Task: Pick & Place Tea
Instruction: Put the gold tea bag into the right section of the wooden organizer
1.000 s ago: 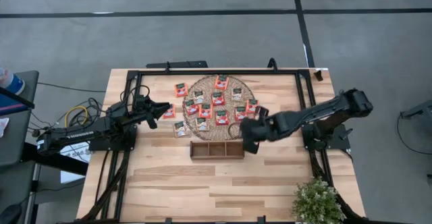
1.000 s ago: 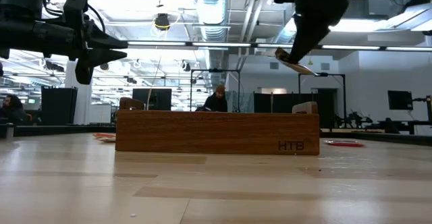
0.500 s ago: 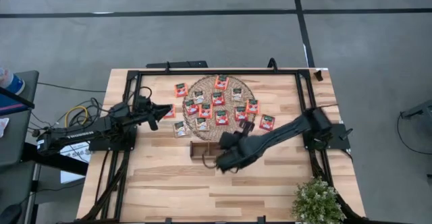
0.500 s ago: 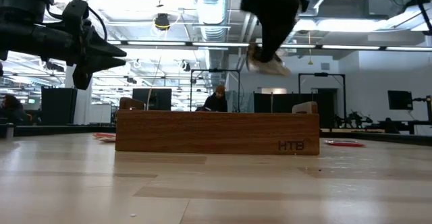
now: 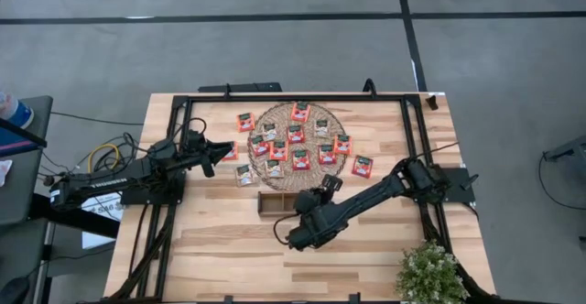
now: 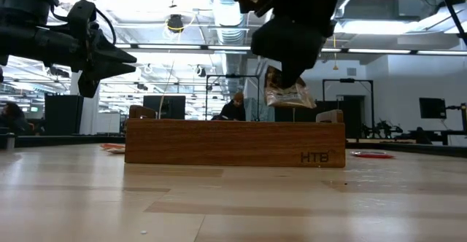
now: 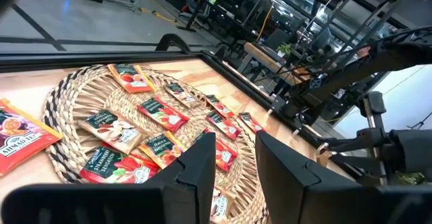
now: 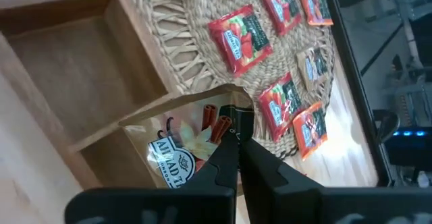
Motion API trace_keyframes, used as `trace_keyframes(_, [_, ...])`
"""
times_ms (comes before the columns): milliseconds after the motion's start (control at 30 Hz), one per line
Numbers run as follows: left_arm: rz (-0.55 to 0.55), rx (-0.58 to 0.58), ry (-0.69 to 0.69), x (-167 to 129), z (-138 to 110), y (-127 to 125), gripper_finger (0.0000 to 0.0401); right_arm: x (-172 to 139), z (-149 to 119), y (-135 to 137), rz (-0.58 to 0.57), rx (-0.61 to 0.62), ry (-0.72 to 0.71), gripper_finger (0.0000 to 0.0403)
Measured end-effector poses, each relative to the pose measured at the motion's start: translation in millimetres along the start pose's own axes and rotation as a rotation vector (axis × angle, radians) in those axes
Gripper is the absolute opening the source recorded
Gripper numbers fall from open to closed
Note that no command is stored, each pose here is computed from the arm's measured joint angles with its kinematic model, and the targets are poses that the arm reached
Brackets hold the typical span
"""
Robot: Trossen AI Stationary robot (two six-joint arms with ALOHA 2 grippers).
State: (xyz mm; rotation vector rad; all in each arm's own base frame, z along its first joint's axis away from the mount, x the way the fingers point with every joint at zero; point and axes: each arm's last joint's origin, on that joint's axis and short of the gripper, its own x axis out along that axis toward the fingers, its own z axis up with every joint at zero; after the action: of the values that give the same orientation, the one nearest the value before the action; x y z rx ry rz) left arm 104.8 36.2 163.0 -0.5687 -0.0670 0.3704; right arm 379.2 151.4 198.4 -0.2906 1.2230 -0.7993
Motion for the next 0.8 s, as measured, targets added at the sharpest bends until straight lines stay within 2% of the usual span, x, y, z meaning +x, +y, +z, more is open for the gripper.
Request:
trace_keyframes(300, [-0.027,-0.003,0.017,0,0,-1,0.0097,12,-4,3,-0.033,0.039,-0.013,0.0])
trace_keyframes(800, [-0.034,-0.007,0.012,0,0,-1,0.0097,23,-17,9,-0.093,-0.007,-0.041,0.0])
